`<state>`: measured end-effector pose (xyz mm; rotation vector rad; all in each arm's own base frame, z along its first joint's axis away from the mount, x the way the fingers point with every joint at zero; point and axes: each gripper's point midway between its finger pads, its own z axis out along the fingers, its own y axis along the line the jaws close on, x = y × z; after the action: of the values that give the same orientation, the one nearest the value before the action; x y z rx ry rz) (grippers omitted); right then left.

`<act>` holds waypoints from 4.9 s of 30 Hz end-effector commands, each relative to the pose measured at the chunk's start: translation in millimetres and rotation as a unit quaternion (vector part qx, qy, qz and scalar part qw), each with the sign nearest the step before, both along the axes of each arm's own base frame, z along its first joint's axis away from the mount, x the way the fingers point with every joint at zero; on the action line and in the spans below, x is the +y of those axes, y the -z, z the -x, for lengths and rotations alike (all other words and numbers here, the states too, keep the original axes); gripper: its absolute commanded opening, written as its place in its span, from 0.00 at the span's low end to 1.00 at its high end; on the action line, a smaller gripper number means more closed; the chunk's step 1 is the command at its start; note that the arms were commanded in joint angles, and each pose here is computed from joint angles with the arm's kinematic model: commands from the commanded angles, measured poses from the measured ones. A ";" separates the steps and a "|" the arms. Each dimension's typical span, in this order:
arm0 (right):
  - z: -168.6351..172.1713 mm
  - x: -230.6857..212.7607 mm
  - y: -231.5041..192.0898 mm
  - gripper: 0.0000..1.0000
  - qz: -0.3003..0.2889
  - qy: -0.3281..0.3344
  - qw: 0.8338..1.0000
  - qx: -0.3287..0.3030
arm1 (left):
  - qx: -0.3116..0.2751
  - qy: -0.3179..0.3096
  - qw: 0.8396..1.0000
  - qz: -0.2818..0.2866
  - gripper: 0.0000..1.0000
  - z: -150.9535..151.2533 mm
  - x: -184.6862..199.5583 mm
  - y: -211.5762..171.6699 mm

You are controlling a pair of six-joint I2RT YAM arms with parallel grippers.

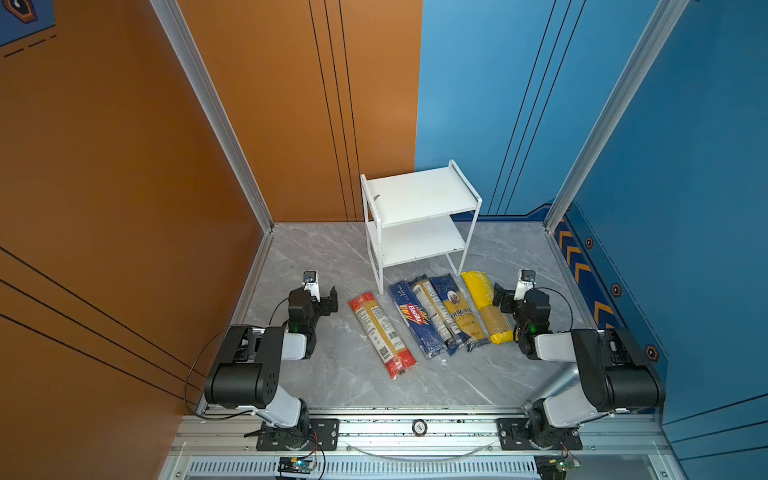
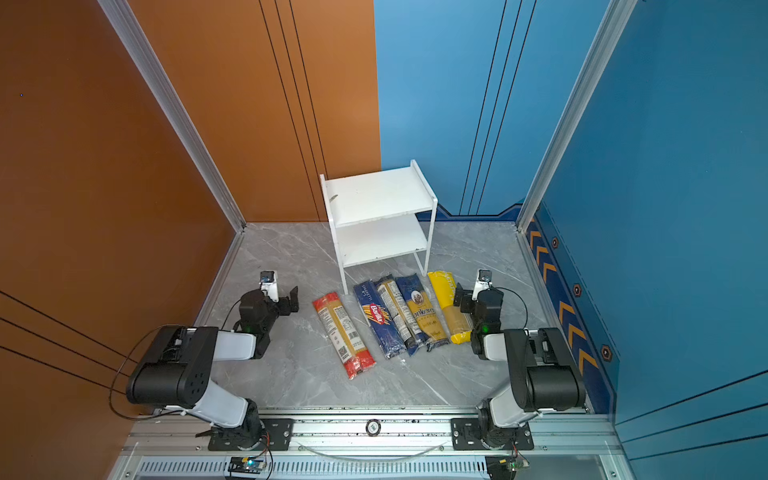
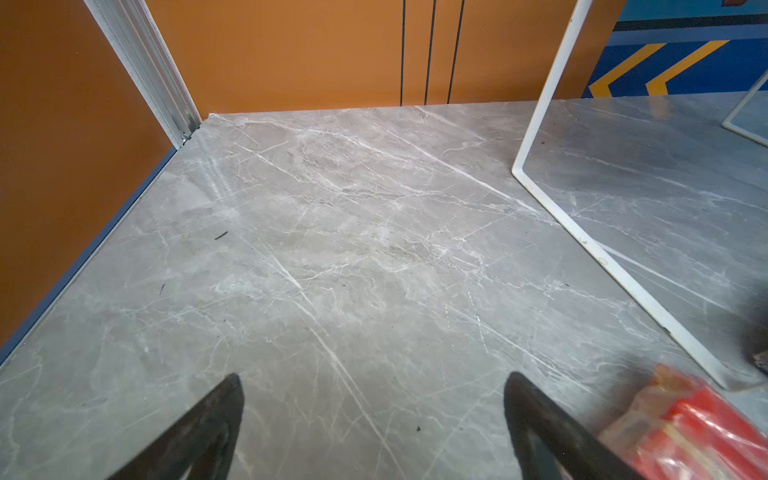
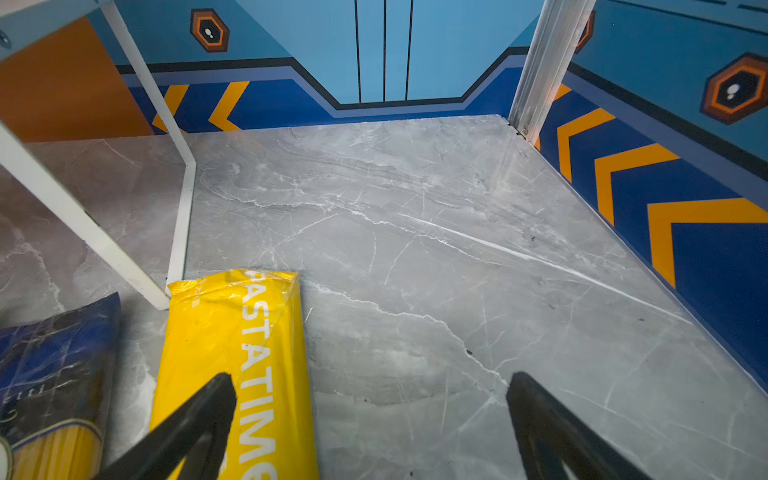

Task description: Place and organize the pasta boxes and bags onto the shelf

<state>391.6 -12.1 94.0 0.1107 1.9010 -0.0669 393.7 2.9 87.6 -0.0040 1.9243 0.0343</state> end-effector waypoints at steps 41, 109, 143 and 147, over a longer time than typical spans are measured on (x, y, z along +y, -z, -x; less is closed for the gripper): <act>24.9 -4.7 -14.6 1.00 0.002 0.019 0.997 -0.081 | -0.044 -0.010 0.999 -0.006 0.98 12.4 3.2 -27.1; 169.5 334.0 -69.6 1.00 -0.038 -0.436 0.886 0.152 | 0.177 0.126 0.944 0.246 0.98 97.3 -125.8 -53.4; 173.1 389.2 13.1 0.99 -0.004 -0.401 0.884 0.240 | 0.217 0.127 0.927 0.280 0.98 103.7 -118.8 -34.5; 173.6 392.0 19.1 0.99 -0.009 -0.397 0.884 0.247 | 0.221 0.122 0.923 0.291 0.98 103.2 -117.4 -31.8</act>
<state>218.8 371.7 72.8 -0.7639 2.3042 0.5066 293.8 -111.9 123.9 -0.1562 2.2882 -0.7200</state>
